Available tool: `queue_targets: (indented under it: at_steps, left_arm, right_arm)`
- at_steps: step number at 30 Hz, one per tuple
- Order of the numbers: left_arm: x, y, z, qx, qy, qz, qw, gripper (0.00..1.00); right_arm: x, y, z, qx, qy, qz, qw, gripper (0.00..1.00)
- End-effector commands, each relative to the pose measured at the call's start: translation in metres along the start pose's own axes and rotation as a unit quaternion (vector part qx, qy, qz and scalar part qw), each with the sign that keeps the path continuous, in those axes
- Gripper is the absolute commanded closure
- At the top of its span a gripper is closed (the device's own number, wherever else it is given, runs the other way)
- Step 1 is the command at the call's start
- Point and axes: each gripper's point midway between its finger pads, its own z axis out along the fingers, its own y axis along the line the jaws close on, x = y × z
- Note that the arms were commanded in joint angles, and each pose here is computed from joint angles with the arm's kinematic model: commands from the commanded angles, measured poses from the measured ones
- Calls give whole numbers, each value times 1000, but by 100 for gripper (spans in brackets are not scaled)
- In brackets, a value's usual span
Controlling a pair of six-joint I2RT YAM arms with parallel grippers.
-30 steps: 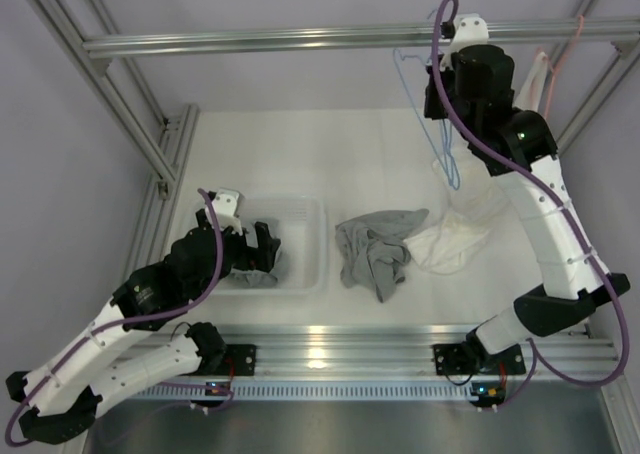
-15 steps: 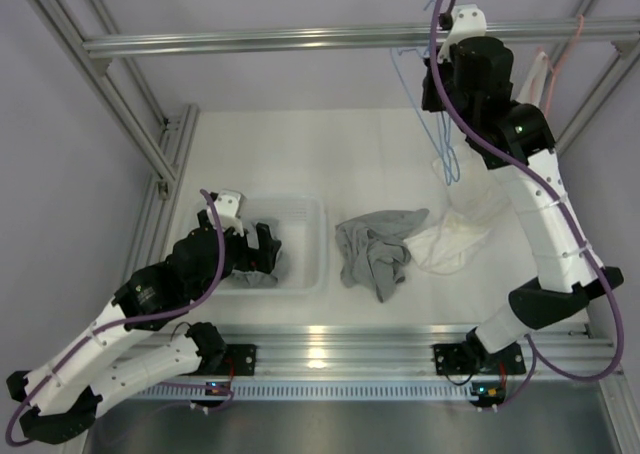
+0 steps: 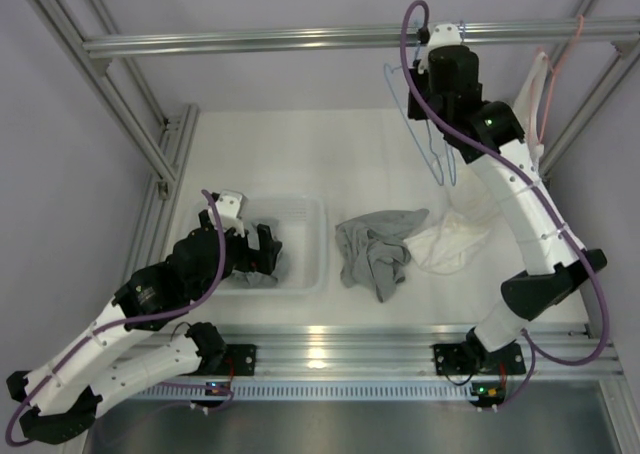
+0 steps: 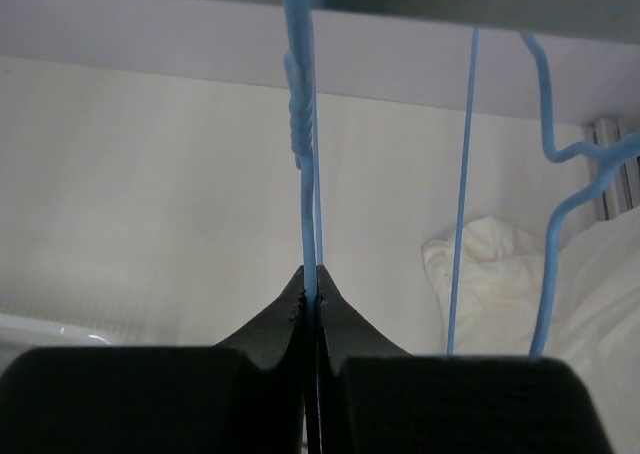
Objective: Remove the tank top from the hanger
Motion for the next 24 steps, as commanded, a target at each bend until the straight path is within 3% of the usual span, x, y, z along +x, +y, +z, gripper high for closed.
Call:
queue_targets:
  at_steps: [1, 7, 8, 9, 10, 11, 12, 13, 17, 22, 24]
  left_arm:
    - [-6, -4, 2, 9, -14, -3, 1000, 1]
    - [-7, -6, 2, 12, -12, -7, 1000, 1]
    - [-7, -8, 2, 16, -10, -9, 1000, 1]
    - [-8, -10, 4, 18, -9, -10, 1000, 1]
    - [-11, -13, 4, 22, -11, -12, 1000, 1]
    - [-14, -16, 5, 26, -10, -13, 1000, 1]
    - [-15, -23, 11, 33, -3, -15, 999, 1]
    - [-18, -29, 13, 40, -2, -19, 999, 1]
    - [-42, -77, 28, 116, 3, -35, 993, 1]
    - [-35, -142, 74, 149, 34, 21, 988, 1]
    - [-20, -164, 102, 149, 55, 54, 986, 1]
  right_arm:
    - [-2, 0, 2, 5, -18, 16, 1000, 100]
    - [1, 0, -7, -3, -25, 26, 999, 100]
    - [3, 1, -8, -6, -23, 28, 999, 93]
    - [2, 4, -11, -18, -25, 31, 999, 78]
    - [-1, 5, -19, -27, -31, 37, 998, 52]
    - [-3, 6, -23, -33, -34, 40, 998, 42]
    - [-5, 8, -29, -44, -37, 41, 997, 15]
    - [-15, 5, -45, -49, -54, 48, 996, 1]
    - [-25, -4, -95, -75, -89, 63, 991, 1]
    - [-16, -18, -175, -123, -135, 72, 980, 1]
    - [2, -22, -188, -129, -131, 69, 981, 1]
